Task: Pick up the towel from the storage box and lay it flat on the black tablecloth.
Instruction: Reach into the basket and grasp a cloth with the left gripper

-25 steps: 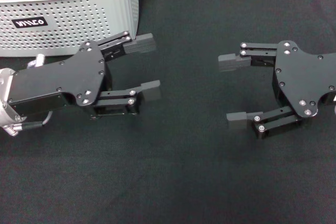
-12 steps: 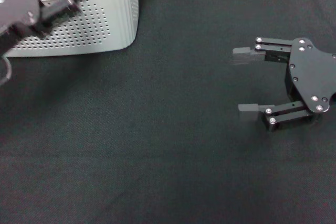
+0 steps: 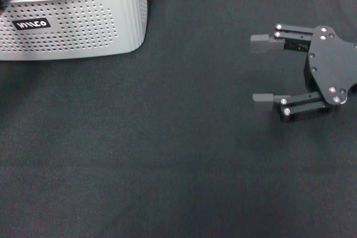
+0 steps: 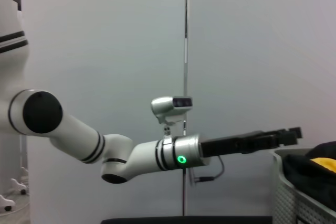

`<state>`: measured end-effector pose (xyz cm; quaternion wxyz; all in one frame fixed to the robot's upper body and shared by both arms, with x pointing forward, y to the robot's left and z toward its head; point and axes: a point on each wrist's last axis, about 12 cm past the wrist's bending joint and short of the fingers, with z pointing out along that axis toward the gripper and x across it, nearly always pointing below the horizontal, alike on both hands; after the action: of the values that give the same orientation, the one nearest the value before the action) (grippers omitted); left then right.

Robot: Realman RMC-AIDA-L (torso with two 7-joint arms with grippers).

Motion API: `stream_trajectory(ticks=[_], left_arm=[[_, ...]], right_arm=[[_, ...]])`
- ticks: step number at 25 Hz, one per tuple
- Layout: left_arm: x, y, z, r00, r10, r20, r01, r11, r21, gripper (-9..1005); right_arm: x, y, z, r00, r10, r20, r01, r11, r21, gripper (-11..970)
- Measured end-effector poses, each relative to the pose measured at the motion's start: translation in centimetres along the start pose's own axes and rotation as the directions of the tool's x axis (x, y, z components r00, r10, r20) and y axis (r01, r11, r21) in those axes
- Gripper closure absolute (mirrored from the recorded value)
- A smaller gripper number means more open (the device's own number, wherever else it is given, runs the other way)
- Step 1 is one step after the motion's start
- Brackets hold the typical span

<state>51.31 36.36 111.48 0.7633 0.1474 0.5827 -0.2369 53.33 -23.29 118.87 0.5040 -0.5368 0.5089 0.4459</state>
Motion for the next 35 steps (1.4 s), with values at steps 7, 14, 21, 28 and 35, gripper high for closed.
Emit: stream_trajectory(ticks=[7,14,21,28,35], left_arm=[[-0.4,0.8,-1.1,0.990,0.143,0.001,-0.143,0.988,-0.057,119],[1.0,0.5,0.6,0.947,0.321,-0.030,-0.322,0.944,-0.069,120],[1.9,0.9,1.3,0.910,0.407,-0.079,-0.414,0.901,-0.128,134],[2.1,2.1,1.1,0.894,0.424,-0.144,-0.446,0.871,-0.206,151],[2.6,2.3,1.0,0.863,0.467,-0.193,-0.502,0.838,-0.215,167]], right_arm=[[-0.1,-0.6,0.2,1.000,-0.007,-0.006,0.007,1.000,0.026,74],[-0.4,-1.0,0.5,1.000,-0.020,-0.008,0.020,0.999,0.032,74],[-0.4,-1.1,0.5,1.000,-0.022,-0.016,0.022,0.999,0.037,75],[-0.4,-1.2,0.7,1.000,-0.022,-0.016,0.022,0.999,0.039,75],[-0.4,-1.2,0.7,1.000,-0.023,-0.015,0.023,0.999,0.039,75]])
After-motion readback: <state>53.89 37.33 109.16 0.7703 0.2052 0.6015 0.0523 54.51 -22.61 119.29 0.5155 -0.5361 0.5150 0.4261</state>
